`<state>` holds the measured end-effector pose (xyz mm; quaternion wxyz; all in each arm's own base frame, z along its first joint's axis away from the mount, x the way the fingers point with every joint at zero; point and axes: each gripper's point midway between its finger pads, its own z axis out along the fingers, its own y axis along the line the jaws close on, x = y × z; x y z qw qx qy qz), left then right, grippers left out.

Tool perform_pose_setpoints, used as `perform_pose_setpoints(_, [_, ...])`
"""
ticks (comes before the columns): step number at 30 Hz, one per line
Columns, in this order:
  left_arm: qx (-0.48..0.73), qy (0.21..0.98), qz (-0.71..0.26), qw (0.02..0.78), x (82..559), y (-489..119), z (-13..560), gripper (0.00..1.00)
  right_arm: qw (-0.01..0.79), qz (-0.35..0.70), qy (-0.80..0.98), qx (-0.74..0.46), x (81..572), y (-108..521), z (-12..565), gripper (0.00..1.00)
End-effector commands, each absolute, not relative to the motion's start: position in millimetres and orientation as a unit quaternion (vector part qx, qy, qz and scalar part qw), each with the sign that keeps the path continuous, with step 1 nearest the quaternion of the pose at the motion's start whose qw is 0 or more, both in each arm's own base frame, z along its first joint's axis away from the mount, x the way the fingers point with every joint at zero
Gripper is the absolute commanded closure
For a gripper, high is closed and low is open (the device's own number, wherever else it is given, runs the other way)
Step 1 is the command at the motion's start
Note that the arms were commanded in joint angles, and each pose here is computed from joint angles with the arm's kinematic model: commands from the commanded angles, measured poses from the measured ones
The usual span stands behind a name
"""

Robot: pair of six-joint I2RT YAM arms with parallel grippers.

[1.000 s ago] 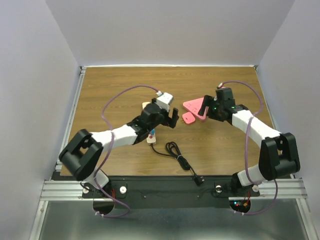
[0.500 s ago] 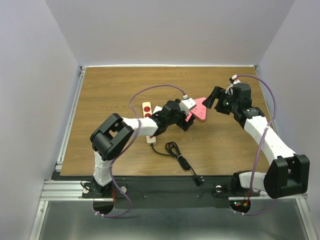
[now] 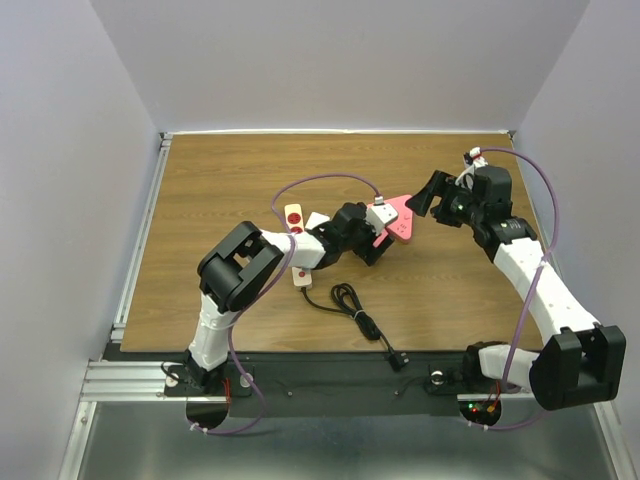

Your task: Insert the plug

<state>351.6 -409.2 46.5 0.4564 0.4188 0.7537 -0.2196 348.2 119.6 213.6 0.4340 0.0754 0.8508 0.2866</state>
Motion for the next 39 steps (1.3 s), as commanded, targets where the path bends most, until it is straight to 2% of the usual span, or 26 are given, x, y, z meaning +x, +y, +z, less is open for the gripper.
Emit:
perform_pose_setpoints(1, [0.433, 0.735, -0.214, 0.476, 360.3, -419.1, 62.0, 0.07, 0.466, 0.3, 0.83, 0.06, 350.6, 120.3, 235.5, 0.14])
perform_pose_setpoints(19, [0.442, 0.747, -0.208, 0.452, 364.1, -425.0, 39.1, 0.1, 0.453, 0.302, 0.837, 0.06, 345.4, 120.4, 222.7, 0.14])
perform_pose_setpoints(21, [0.443, 0.749, -0.207, 0.446, 364.8, -425.8, 35.4, 0.11, 0.452, 0.305, 0.836, 0.059, 344.1, 121.3, 223.8, 0.14])
perform_pose_setpoints(24, [0.443, 0.753, -0.202, 0.442, 367.2, -425.6, 33.1, 0.17, 0.456, 0.306, 0.834, 0.057, 342.7, 121.1, 227.1, 0.14])
perform_pose_setpoints(27, [0.45, 0.763, -0.193, 0.422, 363.6, -420.6, 20.8, 0.33, 0.459, 0.304, 0.833, 0.059, 341.7, 120.0, 228.3, 0.14])
perform_pose_setpoints(28, [0.453, 0.768, -0.188, 0.412, 359.3, -416.3, 13.9, 0.44, 0.459, 0.304, 0.833, 0.059, 341.5, 119.5, 228.1, 0.14])
perform_pose_setpoints(30, [0.453, 0.771, -0.186, 0.407, 356.3, -411.3, 10.2, 0.56, 0.459, 0.305, 0.832, 0.061, 341.1, 119.3, 227.7, 0.14])
perform_pose_setpoints(31, [0.449, 0.771, -0.186, 0.411, 356.0, -410.1, 14.8, 0.65, 0.455, 0.306, 0.834, 0.062, 340.7, 119.4, 225.2, 0.14])
perform_pose_setpoints(33, [0.447, 0.771, -0.189, 0.412, 351.3, -406.5, 16.0, 0.75, 0.455, 0.308, 0.833, 0.062, 340.3, 119.6, 225.5, 0.14])
perform_pose_setpoints(35, [0.435, 0.772, -0.194, 0.421, 347.6, -400.8, 27.7, 1.0, 0.454, 0.31, 0.833, 0.062, 339.1, 119.7, 226.3, 0.14])
perform_pose_setpoints(39, [0.41, 0.757, -0.225, 0.457, 335.5, -395.2, 61.3, 1.0, 0.455, 0.306, 0.833, 0.074, 337.4, 113.3, 228.5, 0.14])
